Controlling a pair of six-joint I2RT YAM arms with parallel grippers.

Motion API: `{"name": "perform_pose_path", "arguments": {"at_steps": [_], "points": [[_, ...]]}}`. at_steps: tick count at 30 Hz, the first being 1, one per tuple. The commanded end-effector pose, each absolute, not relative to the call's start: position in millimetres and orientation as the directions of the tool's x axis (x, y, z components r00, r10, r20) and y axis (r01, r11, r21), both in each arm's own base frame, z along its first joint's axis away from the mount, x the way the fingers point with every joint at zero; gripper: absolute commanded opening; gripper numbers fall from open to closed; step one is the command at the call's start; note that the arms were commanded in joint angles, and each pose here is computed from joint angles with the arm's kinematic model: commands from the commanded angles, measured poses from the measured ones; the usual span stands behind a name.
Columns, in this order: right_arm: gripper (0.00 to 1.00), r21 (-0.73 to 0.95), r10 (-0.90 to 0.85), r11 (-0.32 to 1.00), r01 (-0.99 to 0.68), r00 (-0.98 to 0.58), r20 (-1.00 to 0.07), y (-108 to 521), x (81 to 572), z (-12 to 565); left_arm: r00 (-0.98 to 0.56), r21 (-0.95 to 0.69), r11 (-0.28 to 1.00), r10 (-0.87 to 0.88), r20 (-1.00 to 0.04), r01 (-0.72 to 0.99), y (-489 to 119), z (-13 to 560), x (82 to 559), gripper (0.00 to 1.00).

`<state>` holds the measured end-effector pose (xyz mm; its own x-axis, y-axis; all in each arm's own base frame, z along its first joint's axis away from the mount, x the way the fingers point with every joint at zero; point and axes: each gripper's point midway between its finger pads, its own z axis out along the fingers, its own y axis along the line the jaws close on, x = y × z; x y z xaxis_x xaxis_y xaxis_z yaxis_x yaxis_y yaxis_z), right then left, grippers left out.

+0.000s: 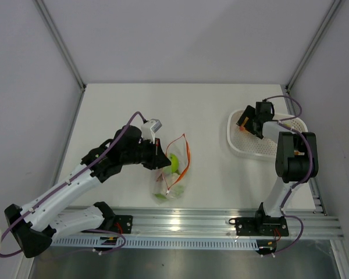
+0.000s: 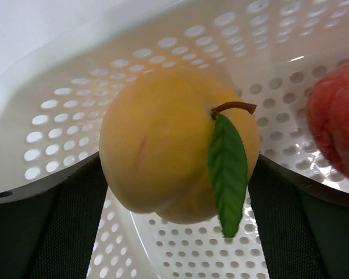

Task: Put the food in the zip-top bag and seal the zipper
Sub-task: Pick up the fake fruit from the bin.

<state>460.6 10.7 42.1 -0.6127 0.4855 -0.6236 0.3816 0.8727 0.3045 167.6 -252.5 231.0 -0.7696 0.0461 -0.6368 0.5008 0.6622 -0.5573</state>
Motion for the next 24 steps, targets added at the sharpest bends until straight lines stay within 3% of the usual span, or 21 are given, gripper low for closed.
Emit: {"name": "perform_pose_path", "arguments": {"at_steps": [1,9,17,21,22,24], "points": [[0.93,0.314,0.48,0.875,0.368,-0.575,-0.663,0.9,476.0,51.4,-0.758,-0.565,0.643,0.038,-0.651,0.518,-255.2,238.0,170.3,0.01],[0.83,0.311,0.44,0.897,0.315,-0.562,-0.701,0.5,483.1,60.5,-0.76,-0.569,0.642,0.034,-0.649,0.514,-254.4,238.7,169.2,0.01],[0.61,0.313,0.441,0.896,0.314,-0.549,-0.71,-0.1,477.5,74.2,-0.761,-0.568,0.645,0.032,-0.648,0.511,-252.3,239.2,167.6,0.01],[0.25,0.328,0.458,0.887,0.325,-0.53,-0.714,0.9,461.3,96.6,-0.76,-0.57,0.643,0.029,-0.649,0.511,-250.9,239.7,165.6,0.0],[0.09,0.323,0.457,0.887,0.33,-0.527,-0.717,0.6,456.8,100.9,-0.761,-0.57,0.645,0.026,-0.649,0.509,-249.9,239.3,165.4,0.01],[0.01,0.313,0.441,0.894,0.32,-0.507,-0.741,2.1,447.1,124.6,-0.76,-0.569,0.647,0.025,-0.65,0.507,-249.1,239.1,165.4,0.01]]}}
